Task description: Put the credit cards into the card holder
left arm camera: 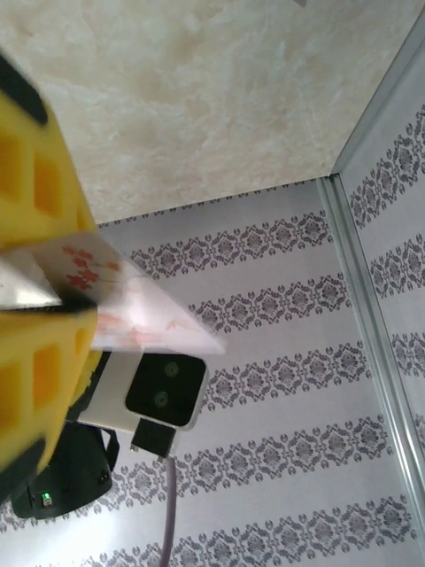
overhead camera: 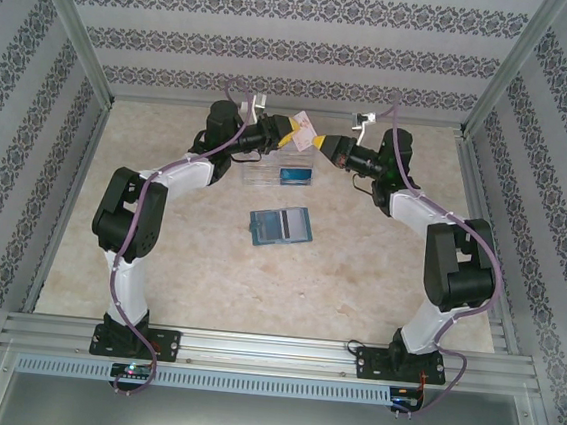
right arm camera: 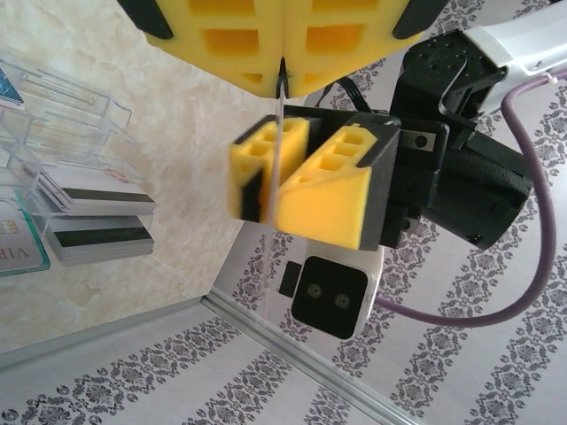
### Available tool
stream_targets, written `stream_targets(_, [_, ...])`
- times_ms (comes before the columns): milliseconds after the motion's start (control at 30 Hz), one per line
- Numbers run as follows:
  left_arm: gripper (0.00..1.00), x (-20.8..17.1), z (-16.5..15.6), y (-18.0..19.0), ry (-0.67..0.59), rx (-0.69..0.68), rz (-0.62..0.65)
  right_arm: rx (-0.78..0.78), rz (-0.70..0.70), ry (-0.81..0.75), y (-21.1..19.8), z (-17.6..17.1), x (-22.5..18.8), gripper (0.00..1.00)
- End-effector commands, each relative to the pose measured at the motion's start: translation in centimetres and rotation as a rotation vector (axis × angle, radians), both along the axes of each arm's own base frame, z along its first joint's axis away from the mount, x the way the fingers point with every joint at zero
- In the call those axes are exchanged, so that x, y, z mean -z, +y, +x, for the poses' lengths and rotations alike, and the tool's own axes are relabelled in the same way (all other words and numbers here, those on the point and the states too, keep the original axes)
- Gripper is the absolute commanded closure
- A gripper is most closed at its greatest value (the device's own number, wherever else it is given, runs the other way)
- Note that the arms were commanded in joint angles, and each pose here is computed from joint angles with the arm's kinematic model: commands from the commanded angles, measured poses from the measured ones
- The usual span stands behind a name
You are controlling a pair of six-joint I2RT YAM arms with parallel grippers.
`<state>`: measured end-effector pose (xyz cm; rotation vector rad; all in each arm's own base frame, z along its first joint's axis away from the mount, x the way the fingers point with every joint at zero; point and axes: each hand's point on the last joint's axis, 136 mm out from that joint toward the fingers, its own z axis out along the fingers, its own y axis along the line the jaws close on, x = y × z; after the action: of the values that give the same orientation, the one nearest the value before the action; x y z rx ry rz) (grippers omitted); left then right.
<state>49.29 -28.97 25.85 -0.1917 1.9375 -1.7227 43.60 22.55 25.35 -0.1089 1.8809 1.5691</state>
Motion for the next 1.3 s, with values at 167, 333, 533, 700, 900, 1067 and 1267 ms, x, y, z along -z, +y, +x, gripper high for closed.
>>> stream_targets(167, [0.97,-1.5,0.2,0.7,-0.079,0.018,0.023,0.000,-0.035,-0.025,-0.3,-0.6,0.4,0.62])
stream_targets(333, [1.00,-0.9,-0.9,0.8,-0.085,0.108,0.073,-0.015,-0.040,0.027,-2.7,0.0,0.2,0.52])
stream_targets(533, [1.00,-1.3,-2.6,0.2,-0.105,0.230,0.099,-0.185,0.003,0.124,-1.6,0.0,0.8,0.55])
stream_targets(700, [1.00,-1.3,-3.3,0.0,-0.108,0.261,0.118,-0.237,0.009,0.134,-0.3,-0.2,0.7,0.55])
stream_targets(900, [1.00,-1.4,-3.3,-0.2,-0.112,0.271,0.118,-0.293,0.010,0.123,1.7,-0.8,0.3,0.61])
stream_targets(1067, [1.00,-1.2,-3.3,-0.2,-0.105,0.275,0.117,-0.310,0.012,0.128,2.2,-0.9,0.3,0.70])
stream_targets(1267, [0.99,-0.7,-3.5,-0.1,-0.091,0.273,0.138,-0.302,0.002,0.133,1.9,-1.0,0.6,1.00])
